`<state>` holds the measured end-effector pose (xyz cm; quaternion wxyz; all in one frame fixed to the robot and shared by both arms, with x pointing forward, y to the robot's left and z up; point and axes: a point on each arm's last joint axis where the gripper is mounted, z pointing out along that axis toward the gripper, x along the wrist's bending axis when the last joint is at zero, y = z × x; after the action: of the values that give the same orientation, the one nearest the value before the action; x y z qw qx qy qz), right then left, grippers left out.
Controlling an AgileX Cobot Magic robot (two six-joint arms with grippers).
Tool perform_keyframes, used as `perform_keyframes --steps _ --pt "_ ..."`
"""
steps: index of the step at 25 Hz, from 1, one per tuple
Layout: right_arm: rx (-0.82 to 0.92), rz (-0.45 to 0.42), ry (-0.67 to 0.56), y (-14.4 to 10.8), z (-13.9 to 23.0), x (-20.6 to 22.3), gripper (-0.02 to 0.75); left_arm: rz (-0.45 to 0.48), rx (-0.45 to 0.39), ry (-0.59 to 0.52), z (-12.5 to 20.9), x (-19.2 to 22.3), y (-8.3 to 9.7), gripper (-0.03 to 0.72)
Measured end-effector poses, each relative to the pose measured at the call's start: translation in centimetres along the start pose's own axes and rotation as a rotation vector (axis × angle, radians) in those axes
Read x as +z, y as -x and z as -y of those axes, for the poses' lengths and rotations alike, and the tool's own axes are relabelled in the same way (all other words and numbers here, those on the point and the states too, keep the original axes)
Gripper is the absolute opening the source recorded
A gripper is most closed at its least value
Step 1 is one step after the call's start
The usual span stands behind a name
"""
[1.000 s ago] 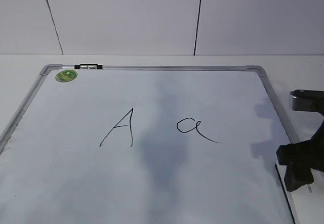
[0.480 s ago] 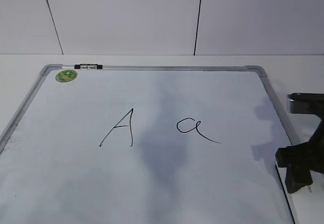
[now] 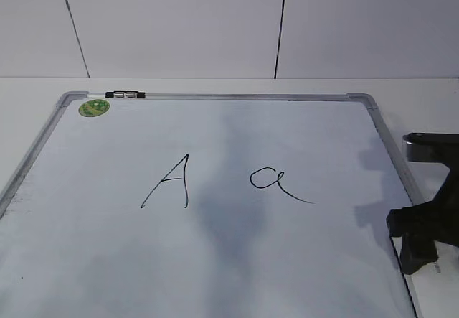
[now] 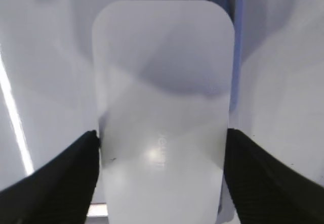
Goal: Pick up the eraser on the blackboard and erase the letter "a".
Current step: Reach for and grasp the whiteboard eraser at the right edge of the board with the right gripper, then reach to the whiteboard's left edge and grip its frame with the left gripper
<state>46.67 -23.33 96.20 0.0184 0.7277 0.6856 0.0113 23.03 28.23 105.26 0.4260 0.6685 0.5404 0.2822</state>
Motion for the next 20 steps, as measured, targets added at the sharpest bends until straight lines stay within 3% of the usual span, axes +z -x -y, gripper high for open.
perform_keyframes --steps 20 --pt "-0.011 0.001 -0.03 -0.15 -0.12 0.77 0.57 0.002 -0.001 0.001 -0.01 0.0 0.02 0.371"
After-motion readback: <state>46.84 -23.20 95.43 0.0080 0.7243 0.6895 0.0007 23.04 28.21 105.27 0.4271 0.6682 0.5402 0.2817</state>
